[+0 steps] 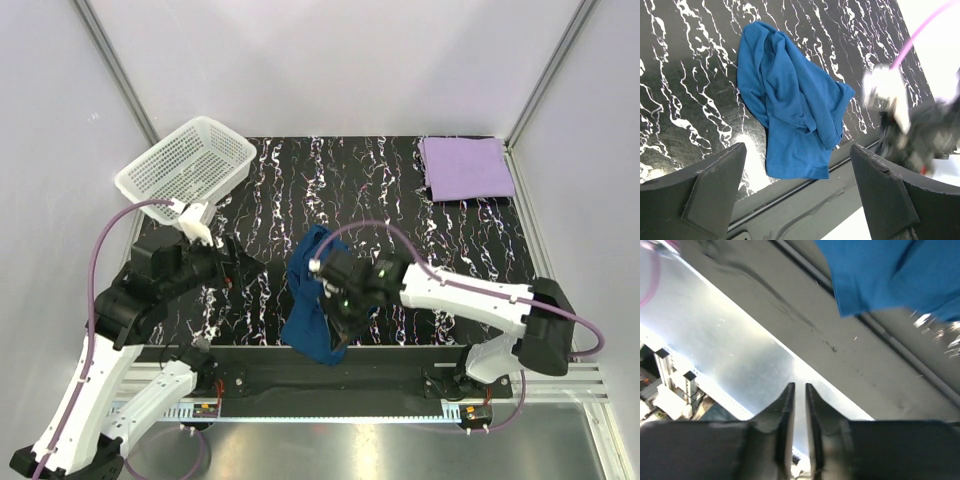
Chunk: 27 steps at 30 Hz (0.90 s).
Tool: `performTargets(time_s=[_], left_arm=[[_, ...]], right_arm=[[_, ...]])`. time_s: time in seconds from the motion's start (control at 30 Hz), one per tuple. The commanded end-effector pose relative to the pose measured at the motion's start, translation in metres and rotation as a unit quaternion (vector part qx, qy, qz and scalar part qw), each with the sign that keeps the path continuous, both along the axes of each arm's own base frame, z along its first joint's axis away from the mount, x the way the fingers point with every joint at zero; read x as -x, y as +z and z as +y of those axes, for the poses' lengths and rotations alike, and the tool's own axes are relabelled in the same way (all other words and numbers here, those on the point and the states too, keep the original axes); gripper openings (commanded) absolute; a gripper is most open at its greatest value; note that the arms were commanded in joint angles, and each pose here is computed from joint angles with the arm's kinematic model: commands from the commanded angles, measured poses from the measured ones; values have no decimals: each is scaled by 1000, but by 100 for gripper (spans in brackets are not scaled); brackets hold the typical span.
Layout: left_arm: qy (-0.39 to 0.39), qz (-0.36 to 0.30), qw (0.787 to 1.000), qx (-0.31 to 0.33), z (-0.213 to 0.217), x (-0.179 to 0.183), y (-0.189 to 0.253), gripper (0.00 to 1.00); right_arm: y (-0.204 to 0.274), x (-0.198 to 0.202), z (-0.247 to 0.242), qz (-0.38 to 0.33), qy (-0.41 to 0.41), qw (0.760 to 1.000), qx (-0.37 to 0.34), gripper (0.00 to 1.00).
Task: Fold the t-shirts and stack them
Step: Flatten the tshirt out
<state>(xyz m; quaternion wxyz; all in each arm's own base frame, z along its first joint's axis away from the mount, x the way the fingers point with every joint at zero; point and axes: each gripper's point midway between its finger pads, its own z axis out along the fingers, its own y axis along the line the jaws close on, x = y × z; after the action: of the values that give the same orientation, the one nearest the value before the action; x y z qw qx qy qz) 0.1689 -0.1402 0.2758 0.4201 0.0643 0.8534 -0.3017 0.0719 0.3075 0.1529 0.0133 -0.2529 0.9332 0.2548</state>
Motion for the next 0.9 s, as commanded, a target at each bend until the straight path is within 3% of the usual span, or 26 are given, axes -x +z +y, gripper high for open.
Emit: performTargets(time_s=[0.0,0.17,0.3,0.37,0.57,0.73,0.87], left_arm=[[-3,14,1000,16,-6,0,-4,90],[-4,57,998,37,-11,10,-24,83],[-4,96,994,46,-10,26,-45,81],[-2,100,993,59,-11,32,-47,82],[7,114,991,74,-6,47,-59,80],[9,129,988,80,-12,43,-73,75],[-1,122,991,51,-29,23,-78,75]], right_arm=[[-24,13,23,31,-63,997,-23,23],[-46,18,37,20,-84,996,-34,44],[-74,-1,24,-17,-159,987,-4,45],[-82,-10,11,-34,-180,983,21,55],[-90,-38,-22,-90,-221,969,66,61],[-63,-77,-64,-110,-286,950,57,64],[-53,-99,-117,-111,-316,939,78,72]])
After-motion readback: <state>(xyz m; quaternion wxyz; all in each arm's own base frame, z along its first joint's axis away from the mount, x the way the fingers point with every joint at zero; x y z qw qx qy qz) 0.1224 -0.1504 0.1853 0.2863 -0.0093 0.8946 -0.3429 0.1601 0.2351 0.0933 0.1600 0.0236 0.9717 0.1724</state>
